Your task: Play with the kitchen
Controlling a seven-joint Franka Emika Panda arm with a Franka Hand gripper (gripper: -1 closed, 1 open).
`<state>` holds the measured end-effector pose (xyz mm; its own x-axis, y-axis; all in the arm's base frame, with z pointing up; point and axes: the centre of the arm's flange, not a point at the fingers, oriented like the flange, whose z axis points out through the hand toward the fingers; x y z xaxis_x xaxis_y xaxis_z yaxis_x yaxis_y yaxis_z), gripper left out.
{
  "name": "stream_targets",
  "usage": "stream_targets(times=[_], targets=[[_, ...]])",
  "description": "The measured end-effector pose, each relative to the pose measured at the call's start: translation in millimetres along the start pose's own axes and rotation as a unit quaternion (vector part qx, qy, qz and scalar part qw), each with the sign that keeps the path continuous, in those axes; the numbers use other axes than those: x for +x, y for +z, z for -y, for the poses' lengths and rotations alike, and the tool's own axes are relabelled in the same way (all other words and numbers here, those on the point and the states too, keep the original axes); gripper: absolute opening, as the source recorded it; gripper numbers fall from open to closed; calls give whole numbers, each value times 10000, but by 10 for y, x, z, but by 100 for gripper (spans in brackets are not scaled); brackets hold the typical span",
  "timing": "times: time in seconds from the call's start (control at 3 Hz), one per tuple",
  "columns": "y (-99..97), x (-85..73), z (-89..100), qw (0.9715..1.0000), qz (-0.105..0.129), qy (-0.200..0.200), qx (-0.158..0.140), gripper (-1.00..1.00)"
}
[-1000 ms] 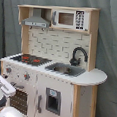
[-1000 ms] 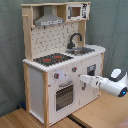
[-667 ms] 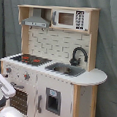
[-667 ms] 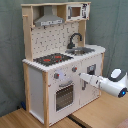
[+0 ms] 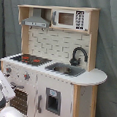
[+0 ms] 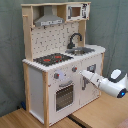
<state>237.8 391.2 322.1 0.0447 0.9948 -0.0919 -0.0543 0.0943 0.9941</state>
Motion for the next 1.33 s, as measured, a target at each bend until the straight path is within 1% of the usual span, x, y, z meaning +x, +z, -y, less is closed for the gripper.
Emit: stream_targets(times=[0.33, 0.67, 1.0, 1.33], targets=[[7, -11, 65, 9983, 70, 580, -23, 100], [2, -9, 150, 9931, 114, 1166, -45, 100], [-12, 4, 254, 9844, 139, 1750, -61, 100], [-20, 2, 366, 9729, 186, 2301, -94, 100]])
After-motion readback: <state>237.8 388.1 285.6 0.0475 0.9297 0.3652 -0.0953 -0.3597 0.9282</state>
